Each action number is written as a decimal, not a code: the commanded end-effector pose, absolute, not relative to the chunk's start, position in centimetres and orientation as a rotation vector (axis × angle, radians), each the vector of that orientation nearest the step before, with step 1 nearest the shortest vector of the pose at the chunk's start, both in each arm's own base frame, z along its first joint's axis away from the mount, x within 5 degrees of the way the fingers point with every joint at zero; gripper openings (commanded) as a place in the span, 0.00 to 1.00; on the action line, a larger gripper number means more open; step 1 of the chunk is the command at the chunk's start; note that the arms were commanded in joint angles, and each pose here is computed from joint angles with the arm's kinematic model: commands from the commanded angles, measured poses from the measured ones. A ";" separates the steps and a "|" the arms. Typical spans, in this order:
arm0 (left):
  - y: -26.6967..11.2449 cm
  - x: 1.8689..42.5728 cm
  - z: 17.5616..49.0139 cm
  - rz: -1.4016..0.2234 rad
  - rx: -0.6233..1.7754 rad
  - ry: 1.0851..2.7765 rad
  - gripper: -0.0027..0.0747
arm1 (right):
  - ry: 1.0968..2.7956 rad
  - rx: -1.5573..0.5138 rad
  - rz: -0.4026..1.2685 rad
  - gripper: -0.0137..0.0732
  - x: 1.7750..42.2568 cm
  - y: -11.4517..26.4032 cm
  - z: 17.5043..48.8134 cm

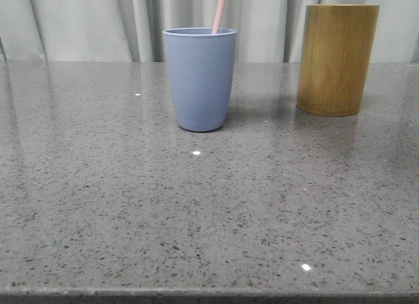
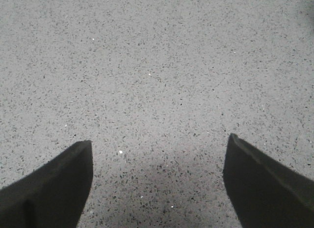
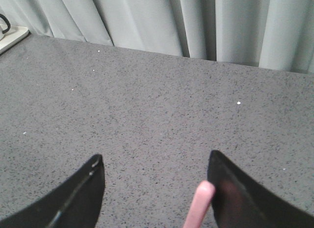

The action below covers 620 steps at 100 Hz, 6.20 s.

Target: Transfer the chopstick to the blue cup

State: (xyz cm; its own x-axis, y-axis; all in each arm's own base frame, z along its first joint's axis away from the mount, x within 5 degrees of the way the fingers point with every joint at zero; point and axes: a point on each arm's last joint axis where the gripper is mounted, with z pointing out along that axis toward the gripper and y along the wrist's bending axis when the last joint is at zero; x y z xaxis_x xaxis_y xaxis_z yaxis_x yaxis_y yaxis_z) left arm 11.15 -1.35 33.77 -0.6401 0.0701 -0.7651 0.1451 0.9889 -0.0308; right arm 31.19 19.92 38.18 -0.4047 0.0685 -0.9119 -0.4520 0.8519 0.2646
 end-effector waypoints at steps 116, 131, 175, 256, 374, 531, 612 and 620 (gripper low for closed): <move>-1.4 11.5 35.1 -0.114 0.136 2.177 0.73 | 1.844 -0.173 0.130 0.71 9.0 1.8 35.7; -1.4 11.5 35.1 -0.114 0.136 2.177 0.73 | 1.848 -0.155 0.141 0.71 7.8 1.4 34.1; -1.4 11.5 35.1 -0.114 0.136 2.177 0.60 | 1.798 -0.164 0.147 0.51 7.9 1.4 33.6; -1.4 11.5 35.1 -0.114 0.136 2.175 0.01 | 1.791 -0.164 0.149 0.08 7.9 1.5 33.7; -0.3 5.8 21.8 -0.041 0.031 1.439 0.01 | 1.791 -0.164 0.149 0.08 7.9 1.5 33.7; -0.3 5.2 21.8 -0.016 0.056 1.384 0.01 | 1.700 -0.158 0.132 0.08 6.0 0.7 32.1; -0.3 5.2 21.8 -0.016 0.056 1.384 0.01 | 1.488 -0.049 0.052 0.08 5.4 0.3 21.3; -0.3 5.2 21.8 -0.016 0.056 1.384 0.01 | 1.487 -0.051 0.052 0.08 5.5 0.4 20.6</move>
State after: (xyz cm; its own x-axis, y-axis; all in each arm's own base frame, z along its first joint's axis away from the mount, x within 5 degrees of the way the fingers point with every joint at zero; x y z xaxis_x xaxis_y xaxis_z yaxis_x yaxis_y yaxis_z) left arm 5.58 -0.22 21.21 0.0830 0.0421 -0.9957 0.0360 0.9983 0.0452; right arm 5.62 0.36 19.54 -0.0546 0.0035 -0.9985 -0.0665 0.9978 0.0072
